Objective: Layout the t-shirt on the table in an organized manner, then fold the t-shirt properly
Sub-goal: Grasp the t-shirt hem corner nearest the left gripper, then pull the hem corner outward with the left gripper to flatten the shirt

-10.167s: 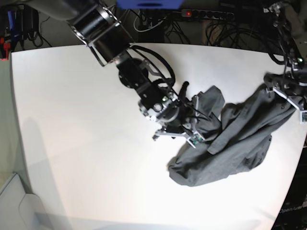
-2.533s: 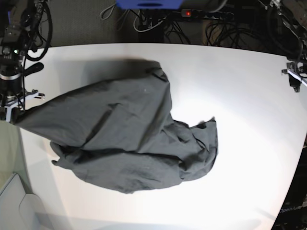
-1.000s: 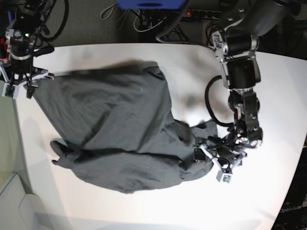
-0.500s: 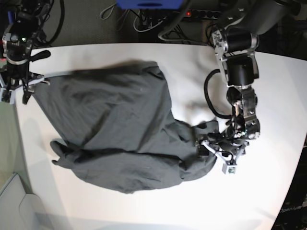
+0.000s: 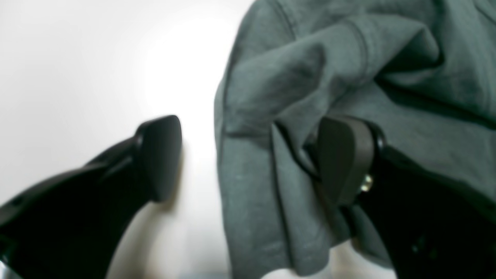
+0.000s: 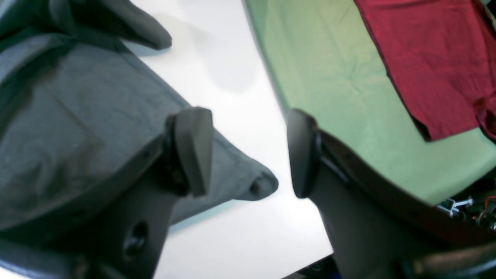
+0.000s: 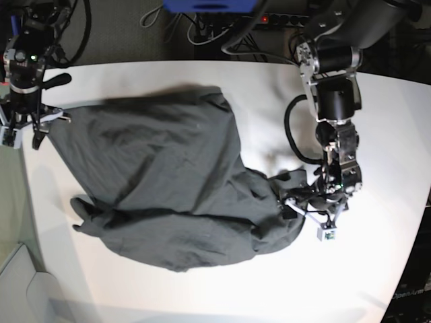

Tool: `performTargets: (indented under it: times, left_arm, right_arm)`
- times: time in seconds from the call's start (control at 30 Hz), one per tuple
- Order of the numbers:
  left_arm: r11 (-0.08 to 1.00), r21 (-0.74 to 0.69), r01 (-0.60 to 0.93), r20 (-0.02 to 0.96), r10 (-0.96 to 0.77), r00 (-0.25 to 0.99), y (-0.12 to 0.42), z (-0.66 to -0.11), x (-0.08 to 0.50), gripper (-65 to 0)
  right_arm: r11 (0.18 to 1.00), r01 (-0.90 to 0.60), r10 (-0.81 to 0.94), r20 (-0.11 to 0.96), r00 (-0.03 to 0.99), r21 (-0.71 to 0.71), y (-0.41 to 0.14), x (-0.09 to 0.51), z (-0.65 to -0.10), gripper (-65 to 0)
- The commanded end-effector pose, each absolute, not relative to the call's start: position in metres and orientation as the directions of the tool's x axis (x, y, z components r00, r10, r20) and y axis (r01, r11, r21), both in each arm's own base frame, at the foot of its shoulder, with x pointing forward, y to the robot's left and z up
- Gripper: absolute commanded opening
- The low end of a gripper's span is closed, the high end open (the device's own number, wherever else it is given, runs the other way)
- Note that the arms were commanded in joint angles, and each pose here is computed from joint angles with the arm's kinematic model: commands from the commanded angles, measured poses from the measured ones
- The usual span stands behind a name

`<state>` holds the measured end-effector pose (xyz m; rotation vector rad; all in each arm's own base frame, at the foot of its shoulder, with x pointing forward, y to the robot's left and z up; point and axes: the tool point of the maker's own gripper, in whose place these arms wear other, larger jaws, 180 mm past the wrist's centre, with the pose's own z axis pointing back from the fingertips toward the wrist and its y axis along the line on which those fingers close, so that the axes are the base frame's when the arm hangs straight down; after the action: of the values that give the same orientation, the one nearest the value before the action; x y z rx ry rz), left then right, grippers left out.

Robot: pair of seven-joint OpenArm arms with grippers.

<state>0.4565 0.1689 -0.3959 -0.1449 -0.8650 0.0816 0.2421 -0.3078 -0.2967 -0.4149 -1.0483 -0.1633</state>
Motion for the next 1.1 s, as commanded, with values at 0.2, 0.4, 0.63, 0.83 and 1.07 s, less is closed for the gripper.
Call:
performTargets:
  times: [0.2,0.4,0.63,0.83,1.07]
  left_arm:
    - [0.982,-0.188,-0.014,0.774,0.157,0.614,0.165,-0.393,0.471,-11.6]
    - [0.978,-0.206,-0.021,0.754,0.172,0.634,0.161,-0.408,0.468,-12.0]
    - [0.979,-0.204,-0.021,0.755,0.171,0.633,0.162,-0.407,0.468,-49.1]
    - [0.979,-0.201,-0.043,0.768,0.185,0.613,0.176,-0.397,0.476,-60.6]
    - [0.972,-0.180,-0.155,0.803,0.236,0.548,0.244,-0.334,0.484,-64.2]
  right_arm:
    - [0.904,0.337,0.087,0.883,0.462,-0.265,-0.312,0.244,-0.285,-33.2]
    - [0.904,0.336,0.087,0.882,0.463,-0.265,-0.312,0.244,-0.285,-33.2]
    - [0.903,0.337,0.087,0.881,0.464,-0.267,-0.313,0.244,-0.285,-33.2]
    - [0.903,0.338,0.087,0.884,0.460,-0.265,-0.313,0.245,-0.284,-33.2]
    - [0.902,0.325,0.113,0.882,0.457,-0.284,-0.315,0.248,-0.279,-33.2]
